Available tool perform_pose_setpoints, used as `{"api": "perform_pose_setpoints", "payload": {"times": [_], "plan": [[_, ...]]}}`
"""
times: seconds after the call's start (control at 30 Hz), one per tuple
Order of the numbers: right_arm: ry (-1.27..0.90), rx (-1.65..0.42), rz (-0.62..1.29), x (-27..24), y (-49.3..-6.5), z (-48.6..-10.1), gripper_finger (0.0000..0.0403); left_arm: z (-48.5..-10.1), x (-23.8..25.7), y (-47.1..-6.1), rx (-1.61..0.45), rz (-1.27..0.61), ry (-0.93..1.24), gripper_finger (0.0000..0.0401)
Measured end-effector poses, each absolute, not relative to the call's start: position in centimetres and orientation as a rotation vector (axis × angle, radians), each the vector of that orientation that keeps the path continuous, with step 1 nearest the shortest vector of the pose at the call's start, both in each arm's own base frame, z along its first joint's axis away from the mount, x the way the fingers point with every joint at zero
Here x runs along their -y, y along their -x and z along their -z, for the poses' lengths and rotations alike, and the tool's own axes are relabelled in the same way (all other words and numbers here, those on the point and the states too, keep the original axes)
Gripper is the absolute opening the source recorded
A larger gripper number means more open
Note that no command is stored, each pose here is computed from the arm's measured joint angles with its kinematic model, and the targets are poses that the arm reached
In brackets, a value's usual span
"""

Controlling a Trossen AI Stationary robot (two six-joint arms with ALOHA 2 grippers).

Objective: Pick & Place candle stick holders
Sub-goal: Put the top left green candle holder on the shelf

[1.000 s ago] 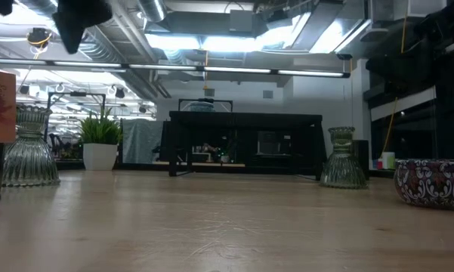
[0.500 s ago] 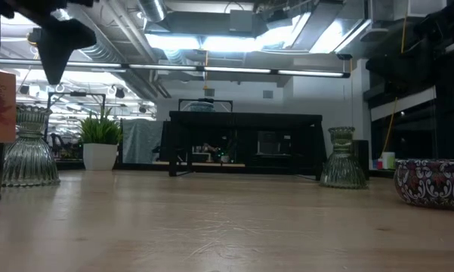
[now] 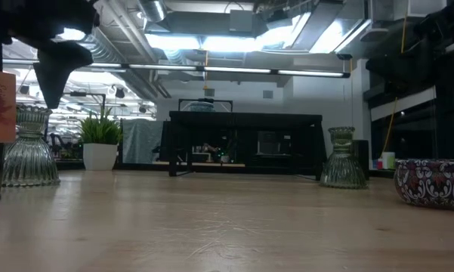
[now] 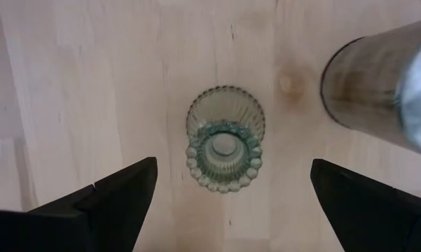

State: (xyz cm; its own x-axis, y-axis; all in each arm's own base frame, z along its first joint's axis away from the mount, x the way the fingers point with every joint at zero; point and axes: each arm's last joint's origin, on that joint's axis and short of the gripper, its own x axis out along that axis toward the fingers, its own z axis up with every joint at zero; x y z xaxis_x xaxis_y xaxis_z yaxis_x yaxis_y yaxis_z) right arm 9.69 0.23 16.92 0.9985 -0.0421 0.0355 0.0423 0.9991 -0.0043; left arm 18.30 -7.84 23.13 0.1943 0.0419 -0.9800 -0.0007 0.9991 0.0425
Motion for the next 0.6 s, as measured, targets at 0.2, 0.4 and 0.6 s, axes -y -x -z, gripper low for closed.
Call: {"api": "perform_pose_setpoints", "payload": {"times": [0.2, 0.4, 0.6], "plan": [[0.005, 0.036, 0.042, -0.2, -9.7, -16.9, 0.0, -22.3, 7.3, -18.2, -1.388, -0.103, -0.002, 0.0375], [0.005, 0.036, 0.043, -0.2, -9.7, -16.9, 0.0, -21.8, 6.9, -18.7, -1.358, -0.1, 0.053, 0.0375], [0.005, 0.035, 0.043, -0.2, -9.7, -16.9, 0.0, -21.5, 6.4, -19.1, -1.344, -0.098, 0.103, 0.0371]]}}
